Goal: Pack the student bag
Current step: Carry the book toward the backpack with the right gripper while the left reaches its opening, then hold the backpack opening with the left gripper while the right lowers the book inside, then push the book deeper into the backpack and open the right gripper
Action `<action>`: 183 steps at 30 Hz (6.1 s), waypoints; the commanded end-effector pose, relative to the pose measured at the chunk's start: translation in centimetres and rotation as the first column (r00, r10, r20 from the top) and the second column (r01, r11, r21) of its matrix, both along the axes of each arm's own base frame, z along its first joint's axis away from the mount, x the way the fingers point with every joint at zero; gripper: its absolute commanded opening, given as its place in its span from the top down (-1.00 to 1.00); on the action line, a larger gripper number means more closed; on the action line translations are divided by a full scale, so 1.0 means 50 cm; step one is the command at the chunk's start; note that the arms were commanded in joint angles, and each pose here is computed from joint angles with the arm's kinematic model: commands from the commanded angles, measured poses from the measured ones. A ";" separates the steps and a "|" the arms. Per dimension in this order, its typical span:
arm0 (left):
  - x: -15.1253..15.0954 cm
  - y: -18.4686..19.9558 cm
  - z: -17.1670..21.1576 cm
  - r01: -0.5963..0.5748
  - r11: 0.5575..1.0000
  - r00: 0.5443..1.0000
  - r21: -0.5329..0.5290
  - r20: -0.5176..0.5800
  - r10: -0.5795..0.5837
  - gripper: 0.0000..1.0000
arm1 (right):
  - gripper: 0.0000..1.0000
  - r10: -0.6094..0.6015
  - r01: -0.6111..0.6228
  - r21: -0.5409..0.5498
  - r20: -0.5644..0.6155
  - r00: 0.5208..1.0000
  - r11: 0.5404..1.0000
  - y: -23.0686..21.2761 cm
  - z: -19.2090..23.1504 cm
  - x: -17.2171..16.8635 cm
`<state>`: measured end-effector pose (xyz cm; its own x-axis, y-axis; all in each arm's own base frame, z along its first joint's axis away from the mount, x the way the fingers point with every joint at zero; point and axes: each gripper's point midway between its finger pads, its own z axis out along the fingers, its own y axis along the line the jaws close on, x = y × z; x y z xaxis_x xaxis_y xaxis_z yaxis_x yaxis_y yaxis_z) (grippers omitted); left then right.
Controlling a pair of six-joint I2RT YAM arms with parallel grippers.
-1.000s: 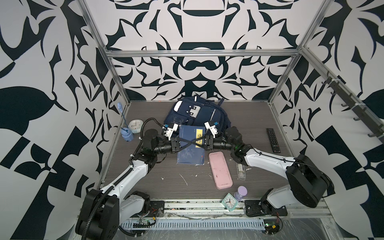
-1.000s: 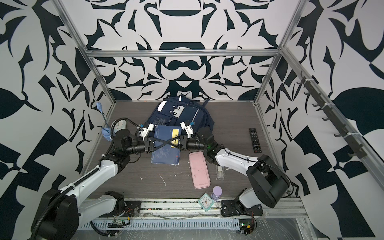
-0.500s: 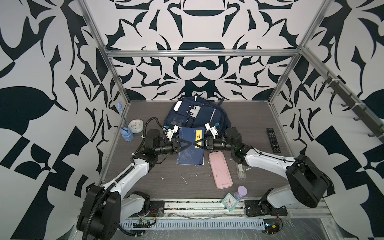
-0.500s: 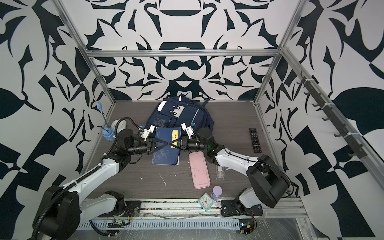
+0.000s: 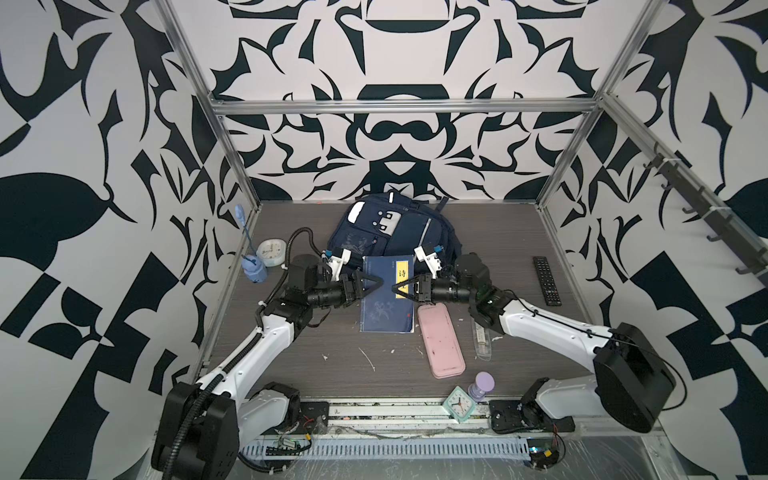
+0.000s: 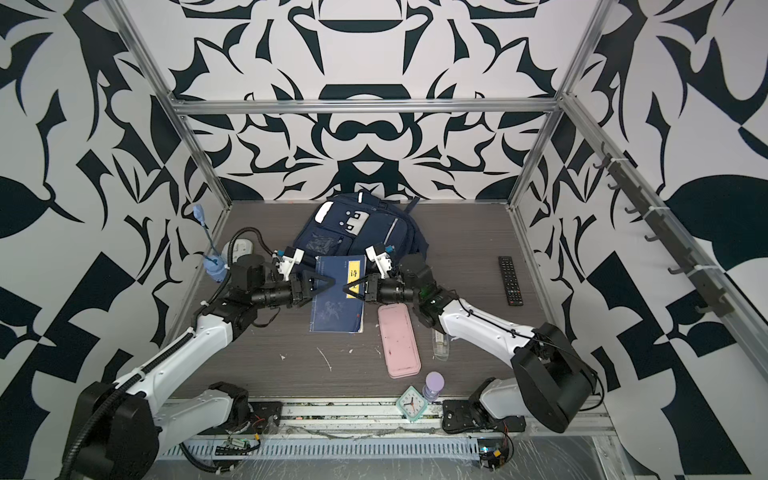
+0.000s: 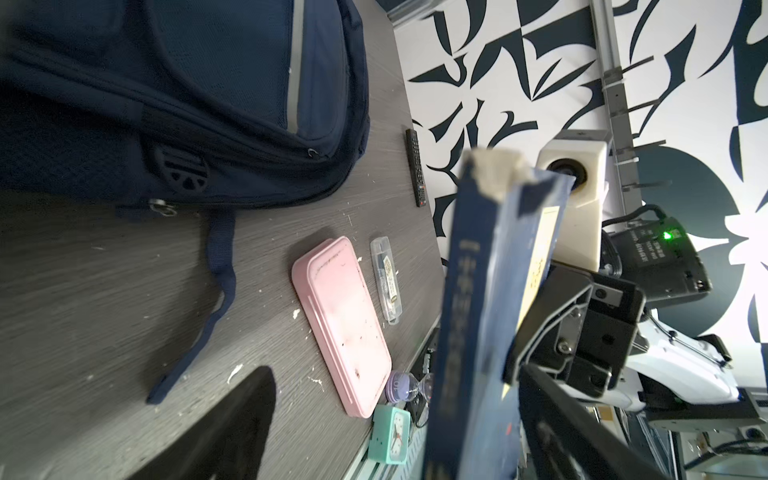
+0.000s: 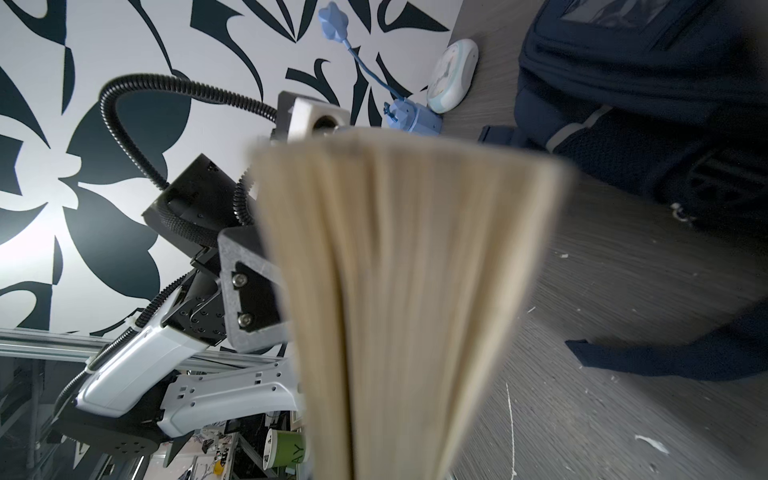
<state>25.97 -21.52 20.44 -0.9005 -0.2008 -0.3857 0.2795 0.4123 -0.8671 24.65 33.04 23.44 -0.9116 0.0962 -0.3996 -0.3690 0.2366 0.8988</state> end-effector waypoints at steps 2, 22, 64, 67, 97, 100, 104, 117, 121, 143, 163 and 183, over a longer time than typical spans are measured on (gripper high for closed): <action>0.013 0.036 0.001 -0.044 0.997 0.999 0.065 0.006 0.044 -0.90 | 1.00 -0.079 0.076 0.031 0.089 0.993 0.997 -0.051 0.061 0.036; 0.146 -0.013 -0.062 -0.096 0.879 0.995 0.467 0.017 0.100 -0.72 | 1.00 -0.633 0.591 -0.388 0.027 0.774 0.707 -0.418 -0.043 0.151; 0.284 -0.284 0.050 -0.232 0.458 0.883 0.858 0.383 -0.270 1.00 | 1.00 -0.634 0.598 -0.405 0.059 0.771 0.691 -0.460 -0.047 0.069; 0.277 -0.274 0.118 -0.257 0.519 0.867 0.815 0.432 -0.250 1.00 | 1.00 -0.629 0.600 -0.374 0.054 0.775 0.707 -0.452 -0.040 0.077; 0.232 -0.186 0.170 -0.126 0.811 0.937 0.571 0.338 -0.092 1.00 | 1.00 -0.604 0.595 -0.109 -0.101 0.791 0.797 -0.377 -0.042 0.236; 0.227 -0.188 0.178 -0.106 0.842 0.934 0.530 0.343 -0.099 1.00 | 1.00 -0.588 0.574 -0.136 -0.116 0.801 0.808 -0.353 -0.061 0.251; 0.221 -0.188 0.194 -0.094 0.866 0.929 0.491 0.357 -0.101 1.00 | 1.00 -0.557 0.536 -0.170 -0.120 0.822 0.827 -0.303 -0.090 0.271; 0.220 -0.157 0.193 -0.058 0.904 0.944 0.424 0.317 -0.087 1.00 | 1.00 -0.458 0.448 -0.097 -0.139 0.878 0.889 -0.151 -0.103 0.363; 0.222 -0.156 0.189 -0.042 0.916 0.951 0.399 0.297 -0.086 1.00 | 1.00 -0.426 0.423 -0.056 -0.166 0.889 0.904 -0.109 -0.111 0.396; 0.213 -0.162 0.189 -0.004 0.949 0.959 0.316 0.270 -0.086 1.00 | 0.53 -0.335 0.316 -0.113 -0.251 0.908 0.942 0.078 -0.225 0.480; 0.223 -0.141 0.153 -0.017 0.946 0.970 0.324 0.234 -0.062 1.00 | -0.64 -0.367 0.289 -0.464 -0.086 0.926 0.837 -0.011 -0.197 0.431; 0.244 -0.143 0.075 -0.015 0.935 0.987 0.355 0.152 -0.042 1.00 | -0.52 -0.389 0.294 -0.647 -0.003 0.921 0.703 -0.224 -0.222 0.222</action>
<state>37.00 -28.82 24.74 -0.8245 0.0161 -0.5657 0.4286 0.6704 -0.6056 37.06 22.93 12.07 -0.9206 0.2140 -0.3268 -0.0132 0.8192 0.5734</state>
